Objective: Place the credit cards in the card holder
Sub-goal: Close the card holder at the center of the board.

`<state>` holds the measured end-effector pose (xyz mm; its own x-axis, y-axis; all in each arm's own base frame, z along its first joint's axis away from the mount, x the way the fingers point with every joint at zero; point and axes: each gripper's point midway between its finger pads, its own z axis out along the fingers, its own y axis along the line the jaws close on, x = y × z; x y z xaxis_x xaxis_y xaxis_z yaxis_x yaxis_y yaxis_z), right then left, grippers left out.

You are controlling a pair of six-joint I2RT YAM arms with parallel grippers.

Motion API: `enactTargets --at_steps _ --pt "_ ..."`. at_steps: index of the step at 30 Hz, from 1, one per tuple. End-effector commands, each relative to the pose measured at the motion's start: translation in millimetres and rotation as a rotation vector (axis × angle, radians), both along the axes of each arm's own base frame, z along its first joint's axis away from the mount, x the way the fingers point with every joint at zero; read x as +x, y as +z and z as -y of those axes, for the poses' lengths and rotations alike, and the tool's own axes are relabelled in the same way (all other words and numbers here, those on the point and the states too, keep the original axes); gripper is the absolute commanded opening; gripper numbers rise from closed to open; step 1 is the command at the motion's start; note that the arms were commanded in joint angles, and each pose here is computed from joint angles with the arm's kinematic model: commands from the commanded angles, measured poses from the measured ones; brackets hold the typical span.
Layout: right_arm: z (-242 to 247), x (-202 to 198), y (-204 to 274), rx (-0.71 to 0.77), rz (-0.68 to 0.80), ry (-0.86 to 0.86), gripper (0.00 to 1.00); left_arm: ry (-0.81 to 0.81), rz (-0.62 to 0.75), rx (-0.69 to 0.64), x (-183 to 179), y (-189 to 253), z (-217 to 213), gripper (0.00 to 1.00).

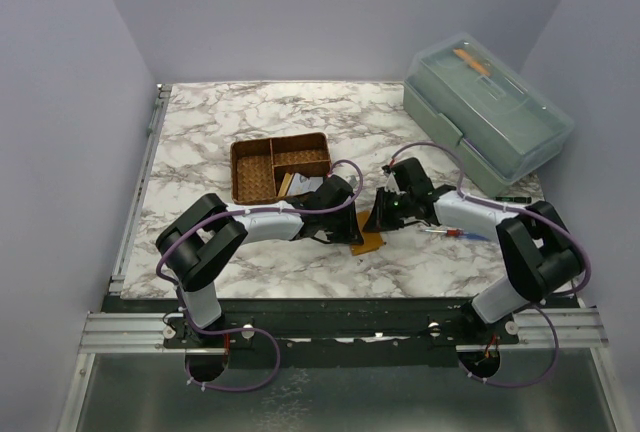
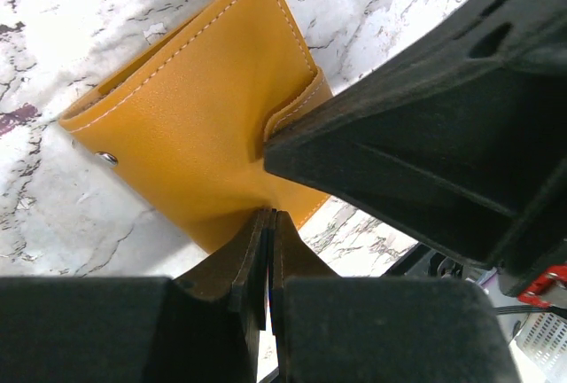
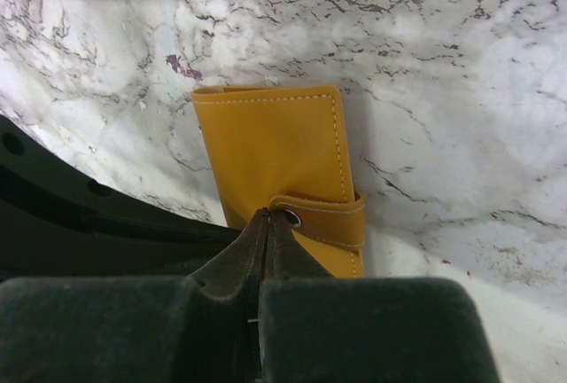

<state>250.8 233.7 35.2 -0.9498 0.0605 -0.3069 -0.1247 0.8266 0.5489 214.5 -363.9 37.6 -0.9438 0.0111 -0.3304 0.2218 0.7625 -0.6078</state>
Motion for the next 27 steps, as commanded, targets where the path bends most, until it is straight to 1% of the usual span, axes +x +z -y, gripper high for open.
enactTargets --at_steps 1,6,11,13,19,21,25,27 --pt "11 0 -24 -0.018 -0.099 -0.053 0.00 0.008 0.021 0.050 2 -7 -8 0.07" --pt "25 1 -44 -0.023 -0.178 -0.108 0.00 0.008 0.026 0.052 1 -6 -10 0.07" --pt "42 -2 -70 0.015 -0.261 -0.172 0.00 0.008 0.032 0.054 1 -4 -11 0.07" --pt "48 -7 -84 -0.015 -0.289 -0.184 0.00 0.008 0.034 0.054 1 -3 -11 0.07" --pt "53 -37 -109 0.008 -0.345 -0.227 0.00 0.013 0.041 0.056 2 0 -14 0.07" --pt "55 -43 -110 0.014 -0.352 -0.245 0.00 0.014 0.044 0.056 2 1 -14 0.07" --pt "56 -43 -104 0.031 -0.336 -0.297 0.00 0.015 0.044 0.052 2 3 -14 0.07" --pt "49 -37 -93 0.072 -0.308 -0.266 0.00 0.008 0.046 0.037 2 9 -11 0.07"
